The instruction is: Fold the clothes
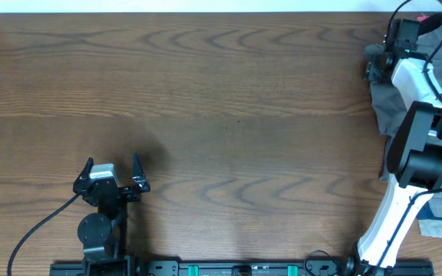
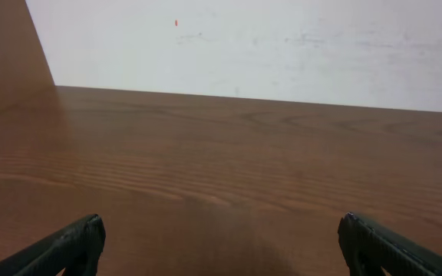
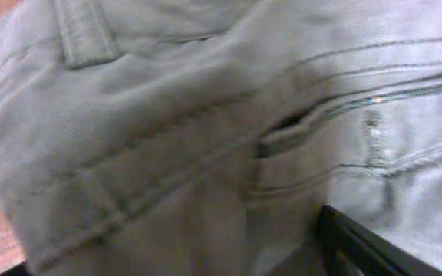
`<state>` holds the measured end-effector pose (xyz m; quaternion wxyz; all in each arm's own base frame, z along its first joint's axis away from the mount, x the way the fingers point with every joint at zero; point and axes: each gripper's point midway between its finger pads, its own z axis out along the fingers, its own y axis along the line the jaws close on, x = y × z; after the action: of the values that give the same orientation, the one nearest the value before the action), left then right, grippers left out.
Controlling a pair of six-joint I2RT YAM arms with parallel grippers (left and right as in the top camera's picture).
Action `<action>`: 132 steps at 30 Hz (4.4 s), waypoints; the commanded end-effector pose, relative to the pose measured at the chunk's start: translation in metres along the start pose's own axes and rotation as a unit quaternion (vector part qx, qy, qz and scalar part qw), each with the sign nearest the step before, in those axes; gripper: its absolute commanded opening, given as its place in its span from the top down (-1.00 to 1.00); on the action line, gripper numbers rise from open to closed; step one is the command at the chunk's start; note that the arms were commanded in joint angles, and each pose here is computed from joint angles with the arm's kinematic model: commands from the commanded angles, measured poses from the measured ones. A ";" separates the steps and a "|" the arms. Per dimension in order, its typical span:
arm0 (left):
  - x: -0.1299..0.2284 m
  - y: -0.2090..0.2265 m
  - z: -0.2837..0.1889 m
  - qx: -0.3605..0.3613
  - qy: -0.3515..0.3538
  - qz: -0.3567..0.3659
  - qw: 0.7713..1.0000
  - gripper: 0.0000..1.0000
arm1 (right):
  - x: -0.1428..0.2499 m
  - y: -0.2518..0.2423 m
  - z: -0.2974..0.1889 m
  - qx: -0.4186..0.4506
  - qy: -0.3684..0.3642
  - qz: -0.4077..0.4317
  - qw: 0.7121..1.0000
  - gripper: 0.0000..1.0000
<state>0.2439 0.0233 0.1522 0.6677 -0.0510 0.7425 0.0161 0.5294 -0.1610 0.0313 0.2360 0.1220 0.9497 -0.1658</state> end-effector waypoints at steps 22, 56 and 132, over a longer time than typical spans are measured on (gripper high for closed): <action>0.016 0.001 0.001 0.000 0.024 0.002 1.000 -0.95 | 0.036 -0.042 0.030 0.085 0.060 -0.029 0.994 0.52; 0.016 0.001 0.001 0.000 0.024 0.002 1.000 -0.96 | -0.092 0.107 -0.224 -0.137 -0.212 -0.010 0.968 0.97; 0.016 0.001 0.001 0.000 0.024 0.002 1.000 -0.95 | 0.162 0.134 -0.321 -0.094 0.145 -0.012 0.985 -0.99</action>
<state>0.2439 0.0233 0.1522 0.6677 -0.0509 0.7425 0.0160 0.3124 0.1242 0.1995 0.1124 0.0633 0.9914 -0.0209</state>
